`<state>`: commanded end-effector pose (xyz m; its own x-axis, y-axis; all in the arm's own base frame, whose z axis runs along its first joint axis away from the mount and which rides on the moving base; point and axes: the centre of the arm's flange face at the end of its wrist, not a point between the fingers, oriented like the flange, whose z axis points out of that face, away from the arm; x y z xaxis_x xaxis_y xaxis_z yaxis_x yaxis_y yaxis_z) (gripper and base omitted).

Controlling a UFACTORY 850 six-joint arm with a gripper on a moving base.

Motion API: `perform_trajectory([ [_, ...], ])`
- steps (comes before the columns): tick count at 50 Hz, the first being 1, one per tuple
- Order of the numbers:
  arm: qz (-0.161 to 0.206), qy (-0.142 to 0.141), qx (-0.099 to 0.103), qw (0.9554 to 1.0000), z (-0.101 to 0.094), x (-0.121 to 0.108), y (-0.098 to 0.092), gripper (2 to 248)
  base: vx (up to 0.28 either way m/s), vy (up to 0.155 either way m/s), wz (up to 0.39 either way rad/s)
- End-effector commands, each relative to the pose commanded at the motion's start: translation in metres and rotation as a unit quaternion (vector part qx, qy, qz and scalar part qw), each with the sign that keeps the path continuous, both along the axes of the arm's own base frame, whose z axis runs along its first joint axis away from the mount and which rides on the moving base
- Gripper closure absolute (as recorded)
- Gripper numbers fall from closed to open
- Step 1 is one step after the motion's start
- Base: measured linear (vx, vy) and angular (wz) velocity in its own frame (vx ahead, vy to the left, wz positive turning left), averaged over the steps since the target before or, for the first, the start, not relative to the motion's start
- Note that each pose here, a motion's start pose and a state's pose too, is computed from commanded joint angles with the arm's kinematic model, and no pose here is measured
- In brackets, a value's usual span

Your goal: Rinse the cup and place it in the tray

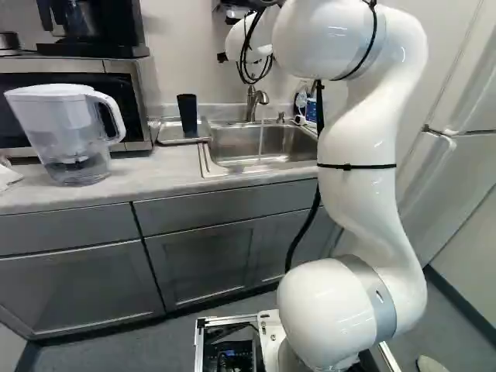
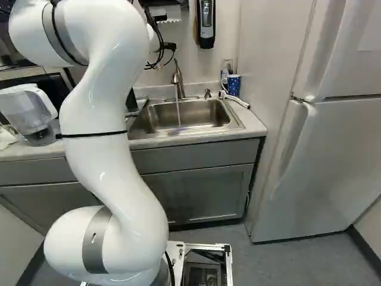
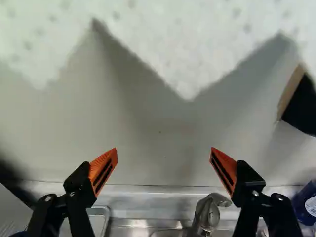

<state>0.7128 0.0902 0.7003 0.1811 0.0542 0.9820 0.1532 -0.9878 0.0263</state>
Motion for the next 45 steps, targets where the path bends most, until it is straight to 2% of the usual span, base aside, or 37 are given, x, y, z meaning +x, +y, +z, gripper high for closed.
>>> perform_trajectory([
  [14, -0.004, 0.018, -0.004, 0.9998, -0.005, 0.008, -0.001, 3, 0.0, 0.0, 0.0],
  [45, -0.009, 0.07, -0.013, 0.9974, -0.015, 0.006, 0.005, 3, 0.0, 0.0, 0.0],
])
